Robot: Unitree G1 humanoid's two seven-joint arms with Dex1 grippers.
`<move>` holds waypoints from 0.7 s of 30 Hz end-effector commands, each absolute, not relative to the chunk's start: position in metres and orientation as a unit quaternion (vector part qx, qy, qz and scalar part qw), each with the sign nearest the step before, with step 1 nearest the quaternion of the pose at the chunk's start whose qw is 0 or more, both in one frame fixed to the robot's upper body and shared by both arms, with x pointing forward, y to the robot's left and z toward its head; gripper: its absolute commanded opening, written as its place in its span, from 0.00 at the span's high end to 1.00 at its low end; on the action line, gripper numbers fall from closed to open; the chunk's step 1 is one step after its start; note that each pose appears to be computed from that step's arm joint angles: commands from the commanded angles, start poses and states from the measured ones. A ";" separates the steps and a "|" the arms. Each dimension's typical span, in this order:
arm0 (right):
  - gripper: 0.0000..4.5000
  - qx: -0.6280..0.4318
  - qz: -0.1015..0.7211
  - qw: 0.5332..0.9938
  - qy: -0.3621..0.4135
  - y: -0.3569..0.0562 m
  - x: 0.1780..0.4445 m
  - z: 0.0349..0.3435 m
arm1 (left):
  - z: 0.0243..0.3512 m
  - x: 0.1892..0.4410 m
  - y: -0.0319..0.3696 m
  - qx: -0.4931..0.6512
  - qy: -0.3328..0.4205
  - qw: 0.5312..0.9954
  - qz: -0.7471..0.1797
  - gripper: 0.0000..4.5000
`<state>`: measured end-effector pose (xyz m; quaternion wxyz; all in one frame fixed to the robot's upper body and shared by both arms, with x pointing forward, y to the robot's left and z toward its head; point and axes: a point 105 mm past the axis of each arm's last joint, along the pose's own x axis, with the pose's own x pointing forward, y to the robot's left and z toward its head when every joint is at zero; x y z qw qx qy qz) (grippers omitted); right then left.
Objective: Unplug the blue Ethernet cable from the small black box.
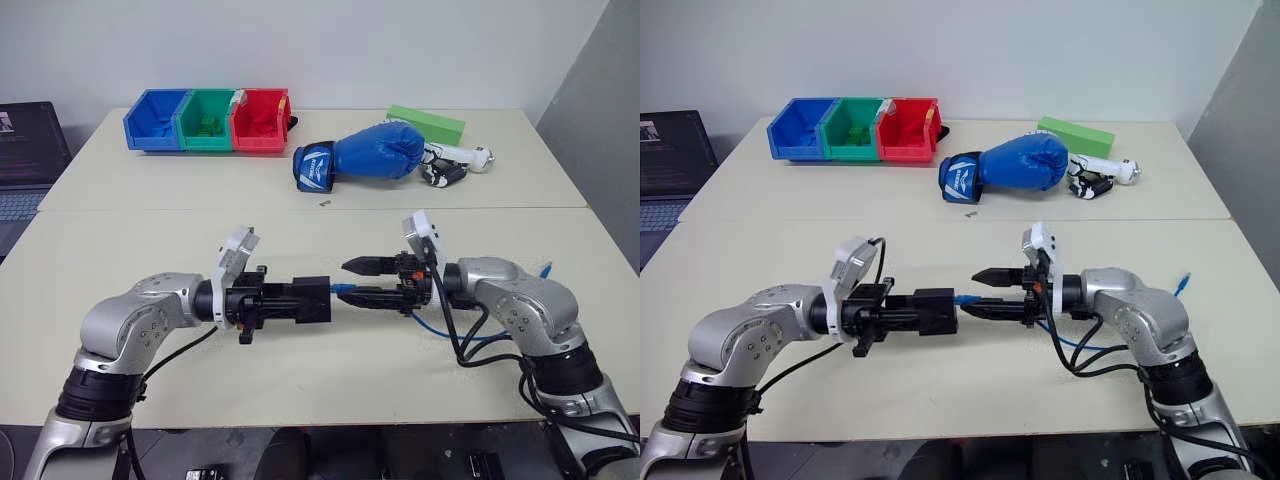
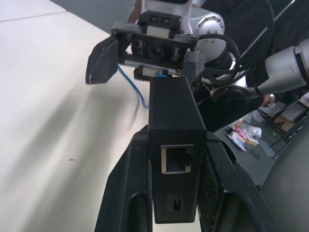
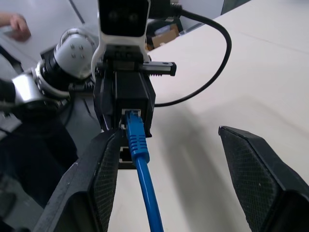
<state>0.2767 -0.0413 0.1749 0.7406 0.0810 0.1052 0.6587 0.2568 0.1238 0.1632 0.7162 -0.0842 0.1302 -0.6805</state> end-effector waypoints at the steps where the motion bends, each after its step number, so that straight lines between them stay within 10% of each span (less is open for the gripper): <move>1: 0.26 0.106 0.679 0.720 0.096 -0.038 0.267 0.195 | 0.170 0.257 0.124 -0.068 0.112 0.713 -0.688 0.83; 21: 0.26 0.103 0.656 0.739 0.112 -0.030 0.269 0.185 | 0.166 0.256 0.125 -0.071 0.112 0.719 -0.682 0.83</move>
